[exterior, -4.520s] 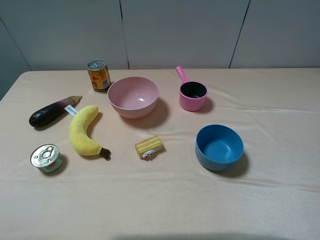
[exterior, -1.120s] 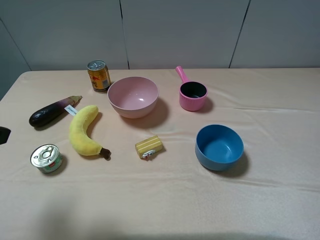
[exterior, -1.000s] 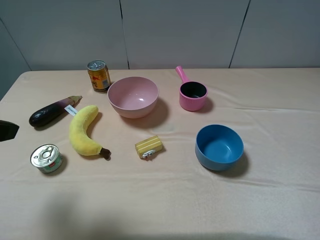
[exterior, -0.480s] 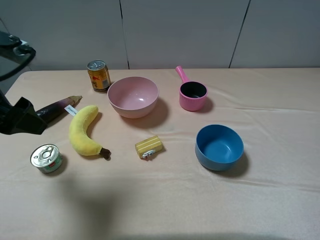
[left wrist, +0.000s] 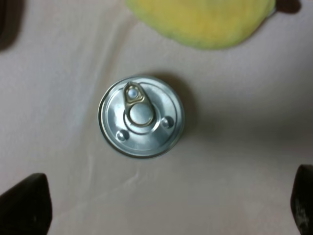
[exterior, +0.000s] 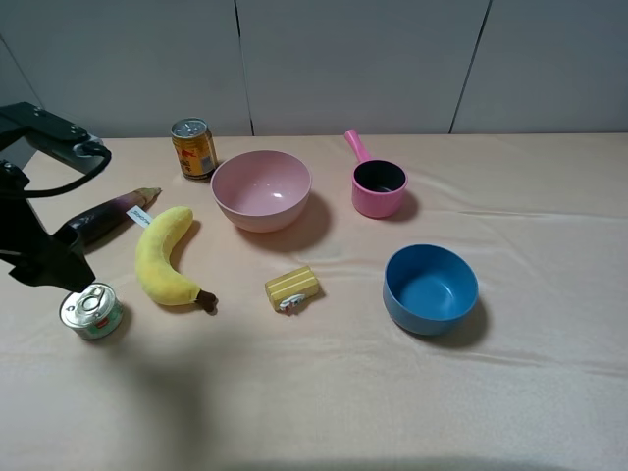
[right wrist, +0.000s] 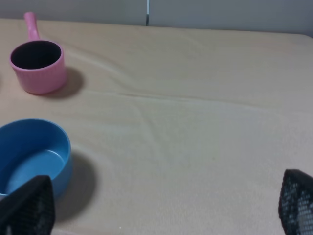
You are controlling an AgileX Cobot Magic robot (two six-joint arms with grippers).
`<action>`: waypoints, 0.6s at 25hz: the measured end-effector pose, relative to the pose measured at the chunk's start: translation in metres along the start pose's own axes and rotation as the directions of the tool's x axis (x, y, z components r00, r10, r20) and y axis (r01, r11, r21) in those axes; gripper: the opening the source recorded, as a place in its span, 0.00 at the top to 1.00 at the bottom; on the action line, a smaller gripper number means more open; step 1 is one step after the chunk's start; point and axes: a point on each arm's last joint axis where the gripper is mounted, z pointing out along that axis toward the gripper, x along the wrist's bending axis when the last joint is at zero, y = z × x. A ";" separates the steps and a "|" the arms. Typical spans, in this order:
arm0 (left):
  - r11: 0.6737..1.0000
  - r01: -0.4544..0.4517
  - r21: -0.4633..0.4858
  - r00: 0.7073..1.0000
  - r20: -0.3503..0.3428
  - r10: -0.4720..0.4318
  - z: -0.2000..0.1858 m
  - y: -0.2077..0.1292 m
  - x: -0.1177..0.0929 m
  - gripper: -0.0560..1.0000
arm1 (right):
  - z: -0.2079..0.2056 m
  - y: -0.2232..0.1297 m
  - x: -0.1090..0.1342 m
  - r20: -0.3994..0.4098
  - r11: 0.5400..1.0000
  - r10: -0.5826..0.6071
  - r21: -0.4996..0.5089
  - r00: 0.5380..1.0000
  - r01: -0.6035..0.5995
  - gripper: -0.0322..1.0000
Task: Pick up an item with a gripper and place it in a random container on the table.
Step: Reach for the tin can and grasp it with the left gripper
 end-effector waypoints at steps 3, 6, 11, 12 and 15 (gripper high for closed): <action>1.000 -0.002 0.022 1.000 0.006 0.002 0.011 0.003 0.001 0.01 | 0.000 0.000 0.000 0.000 1.000 0.000 0.000 1.000 0.000 0.30; 0.999 -0.008 0.045 1.000 0.010 0.007 0.024 0.006 0.002 0.01 | 0.000 0.000 0.000 0.000 1.000 0.000 0.000 1.000 0.000 0.30; 0.996 -0.020 0.087 1.000 0.017 0.018 0.043 0.009 0.003 0.01 | 0.000 0.000 0.000 0.000 1.000 0.000 0.000 1.000 0.000 0.30; 0.995 -0.021 0.096 1.000 0.020 0.020 0.046 0.009 0.004 0.01 | 0.000 0.000 0.000 0.000 1.000 0.000 0.000 1.000 0.000 0.30; 0.993 -0.026 0.117 0.999 0.025 0.023 0.055 0.010 0.004 0.01 | 0.000 0.000 0.000 0.000 1.000 0.000 0.000 1.000 0.000 0.30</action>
